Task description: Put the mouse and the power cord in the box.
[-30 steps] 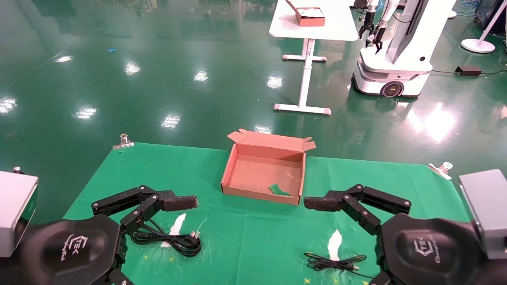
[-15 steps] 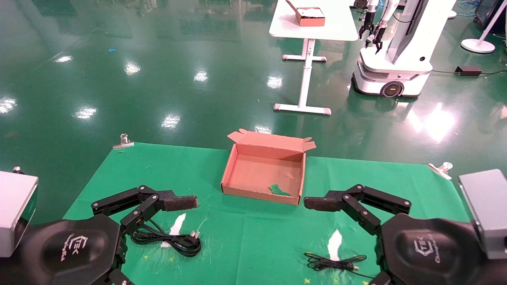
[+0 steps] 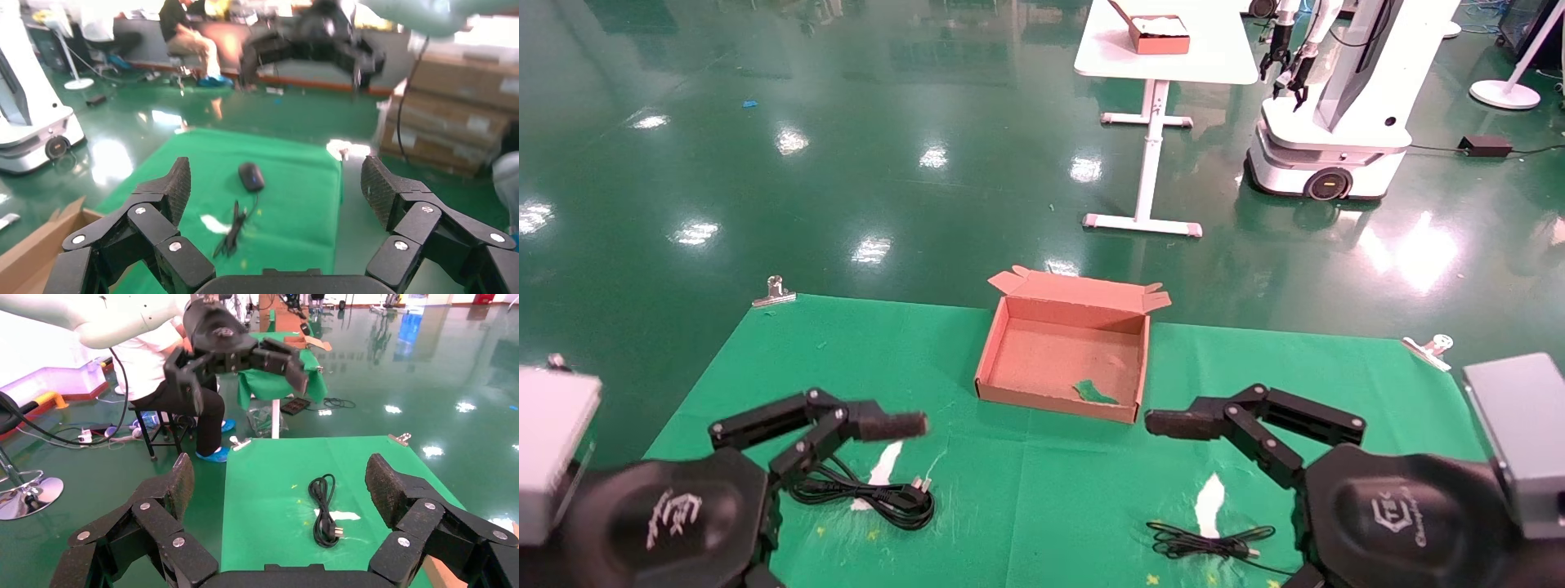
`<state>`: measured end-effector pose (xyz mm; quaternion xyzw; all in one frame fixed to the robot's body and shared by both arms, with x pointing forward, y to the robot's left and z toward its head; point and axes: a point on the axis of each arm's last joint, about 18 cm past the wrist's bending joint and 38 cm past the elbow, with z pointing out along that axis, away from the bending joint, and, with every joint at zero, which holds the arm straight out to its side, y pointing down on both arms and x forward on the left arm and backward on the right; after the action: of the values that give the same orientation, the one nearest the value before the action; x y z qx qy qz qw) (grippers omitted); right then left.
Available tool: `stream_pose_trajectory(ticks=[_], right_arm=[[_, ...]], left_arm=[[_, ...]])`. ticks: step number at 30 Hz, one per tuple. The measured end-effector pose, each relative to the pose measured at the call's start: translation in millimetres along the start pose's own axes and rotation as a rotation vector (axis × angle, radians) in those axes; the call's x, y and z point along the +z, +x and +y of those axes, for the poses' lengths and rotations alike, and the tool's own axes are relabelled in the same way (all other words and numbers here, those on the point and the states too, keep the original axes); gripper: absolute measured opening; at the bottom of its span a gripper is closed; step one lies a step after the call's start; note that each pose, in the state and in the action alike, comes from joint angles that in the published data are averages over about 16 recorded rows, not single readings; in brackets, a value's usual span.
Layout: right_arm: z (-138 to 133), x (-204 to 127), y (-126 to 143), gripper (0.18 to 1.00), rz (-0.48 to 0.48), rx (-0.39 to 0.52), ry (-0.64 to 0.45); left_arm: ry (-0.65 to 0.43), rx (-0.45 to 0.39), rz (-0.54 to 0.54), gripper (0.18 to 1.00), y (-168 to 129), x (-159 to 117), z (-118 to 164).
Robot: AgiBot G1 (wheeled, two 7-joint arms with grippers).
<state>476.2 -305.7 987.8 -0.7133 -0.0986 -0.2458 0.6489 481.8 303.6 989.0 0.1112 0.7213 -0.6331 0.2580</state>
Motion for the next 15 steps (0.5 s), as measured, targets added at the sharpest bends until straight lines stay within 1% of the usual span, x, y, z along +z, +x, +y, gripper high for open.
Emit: stream_pose_trajectory(ticks=[7,11,15], right_arm=[[13.0,-9.9,-2.5,1.001,-0.007,-0.016,-0.079],[19.7,-17.4,-3.3,1.001,-0.016,-0.045,-0.143],[24.3,-23.7,-3.0,1.001,-0.03,-0.082,-0.207]], left_arm=[[-0.112,0.11,0.007,1.0,-13.4,-3.0,2.7],[-0.182,0.173,0.007,1.0,-18.7,-11.7,-2.7],[-0.246,0.213,0.007,1.0,-16.2,-24.8,-7.9]])
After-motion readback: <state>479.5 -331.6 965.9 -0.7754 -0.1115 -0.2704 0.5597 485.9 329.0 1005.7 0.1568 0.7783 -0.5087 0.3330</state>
